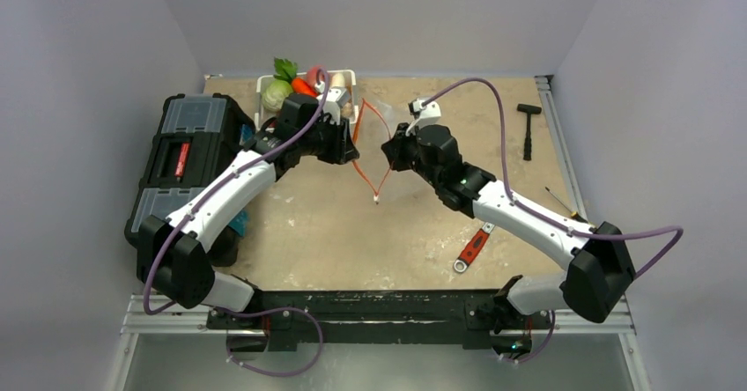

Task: Place the food in the zip-top bag and seal the zipper
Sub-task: Open the zipper of the food storage bag, then move the bin to the center of the board.

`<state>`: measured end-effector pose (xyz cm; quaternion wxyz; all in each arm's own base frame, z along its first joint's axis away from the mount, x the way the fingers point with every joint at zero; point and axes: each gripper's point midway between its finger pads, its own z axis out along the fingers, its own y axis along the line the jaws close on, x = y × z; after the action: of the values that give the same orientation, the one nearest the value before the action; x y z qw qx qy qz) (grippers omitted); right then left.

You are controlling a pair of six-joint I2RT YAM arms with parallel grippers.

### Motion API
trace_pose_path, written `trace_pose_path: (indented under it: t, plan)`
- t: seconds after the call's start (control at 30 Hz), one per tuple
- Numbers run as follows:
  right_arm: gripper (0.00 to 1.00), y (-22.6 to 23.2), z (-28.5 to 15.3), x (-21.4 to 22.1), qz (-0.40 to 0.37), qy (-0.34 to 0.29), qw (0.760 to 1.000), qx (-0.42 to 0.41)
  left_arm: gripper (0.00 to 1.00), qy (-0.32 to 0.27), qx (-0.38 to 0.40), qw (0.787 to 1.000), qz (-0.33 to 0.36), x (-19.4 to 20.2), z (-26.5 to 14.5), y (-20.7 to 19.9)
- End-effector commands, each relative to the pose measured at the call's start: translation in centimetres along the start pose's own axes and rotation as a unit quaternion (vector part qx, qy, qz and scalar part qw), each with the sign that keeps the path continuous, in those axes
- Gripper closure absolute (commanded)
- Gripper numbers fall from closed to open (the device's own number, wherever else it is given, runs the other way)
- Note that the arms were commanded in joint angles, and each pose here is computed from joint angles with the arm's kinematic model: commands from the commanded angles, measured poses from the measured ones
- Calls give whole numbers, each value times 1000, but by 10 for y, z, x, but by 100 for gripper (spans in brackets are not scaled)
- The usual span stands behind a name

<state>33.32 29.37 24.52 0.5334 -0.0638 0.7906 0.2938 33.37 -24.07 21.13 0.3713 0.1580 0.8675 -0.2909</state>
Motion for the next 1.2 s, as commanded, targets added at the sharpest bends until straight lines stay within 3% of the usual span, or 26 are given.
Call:
trace_pose_path:
  t: [0.0, 0.07, 0.2, 0.33, 0.47, 0.57, 0.67, 0.77, 0.83, 0.9, 1.0, 1.17]
  plan:
    - [100, -52, -20, -26, -57, -18, 986, 158, 73, -32, -1, 999, 30, -23, -16, -8]
    - [100, -77, -37, -42, -84, -43, 969, 228, 73, -32, -6, 999, 32, -23, -17, -7]
    - [100, -66, -48, -54, -93, -61, 975, 195, 71, -29, 14, 999, 27, -23, -15, -13]
    - [100, -55, -43, -46, -86, -50, 982, 162, 47, -23, 59, 998, 28, -20, -11, -27]
    - [100, -69, -47, -41, -94, -49, 976, 193, 36, -41, 80, 995, 45, -23, -17, -35]
    - [100, -94, -62, -44, -118, -41, 956, 267, 32, -67, 76, 992, 70, -27, -25, -34]
    - [100, -124, -98, -56, -134, -32, 913, 385, 29, -84, 59, 990, 93, -27, -33, -30]
    - [100, -133, -133, -73, -138, -57, 895, 421, 24, -96, 34, 988, 113, -26, -39, -25]
    - [100, -132, -141, -80, -143, -79, 898, 408, 23, -105, 11, 988, 111, -25, -43, -18]
    - [100, -119, -131, -78, -134, -85, 921, 355, 22, -115, -9, 989, 94, -23, -45, -11]
    - [100, -91, -90, -52, -109, -64, 959, 253, 22, -110, -43, 992, 45, -17, -45, 1]
    - [100, -48, -19, 1, -57, -10, 991, 121, 22, -129, -131, 982, -41, -16, -60, 27]
